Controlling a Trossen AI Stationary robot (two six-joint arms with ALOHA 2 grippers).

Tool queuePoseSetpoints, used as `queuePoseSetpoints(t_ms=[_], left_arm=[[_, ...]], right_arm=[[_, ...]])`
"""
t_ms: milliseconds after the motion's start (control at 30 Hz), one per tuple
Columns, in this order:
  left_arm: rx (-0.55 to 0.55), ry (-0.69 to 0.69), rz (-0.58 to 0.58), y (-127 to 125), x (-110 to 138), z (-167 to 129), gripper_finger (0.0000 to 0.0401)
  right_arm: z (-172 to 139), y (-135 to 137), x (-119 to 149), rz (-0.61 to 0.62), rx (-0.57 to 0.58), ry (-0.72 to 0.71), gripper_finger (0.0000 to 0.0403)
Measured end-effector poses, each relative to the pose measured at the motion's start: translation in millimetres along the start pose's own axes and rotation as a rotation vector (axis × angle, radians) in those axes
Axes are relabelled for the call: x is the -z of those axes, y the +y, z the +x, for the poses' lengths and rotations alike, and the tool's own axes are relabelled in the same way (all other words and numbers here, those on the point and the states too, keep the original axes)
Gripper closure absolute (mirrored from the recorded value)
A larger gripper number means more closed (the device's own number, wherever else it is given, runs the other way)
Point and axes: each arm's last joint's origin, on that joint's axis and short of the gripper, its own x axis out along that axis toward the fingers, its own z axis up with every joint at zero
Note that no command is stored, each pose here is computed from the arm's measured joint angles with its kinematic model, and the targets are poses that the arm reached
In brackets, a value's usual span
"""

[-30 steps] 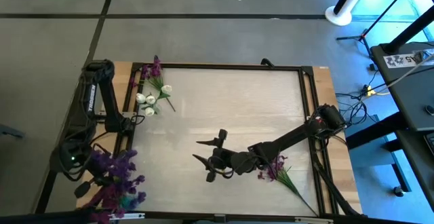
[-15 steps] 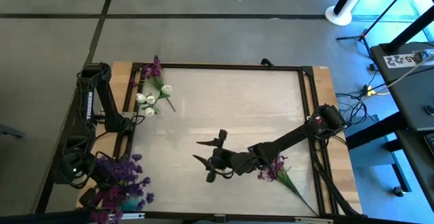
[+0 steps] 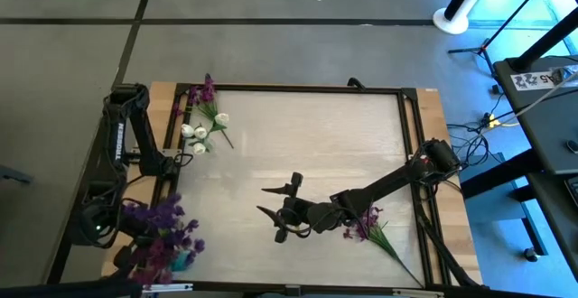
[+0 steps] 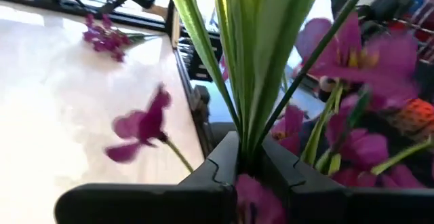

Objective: Sort flowers into vase by color
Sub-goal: Put the violet flowers into the transparent blue vase

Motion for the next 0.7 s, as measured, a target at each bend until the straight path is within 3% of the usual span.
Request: queuePoseSetpoints(t_ms=[233, 467, 700], left_arm=[[-0.062, -0.088, 0.010, 14, 20, 5, 0.0376], [-0.080, -0.123, 0.122, 15, 22, 6, 0.0376], [-0.164, -0.155, 0.132, 30, 29, 20, 0.0376]], right_arm=[[0, 0, 0, -0.002, 0.000, 0.000, 0.0185], [0, 0, 0, -0.008, 0.000, 0.000, 0.0185], [-6, -6, -11, -0.023, 0.001, -0.008, 0.0185]])
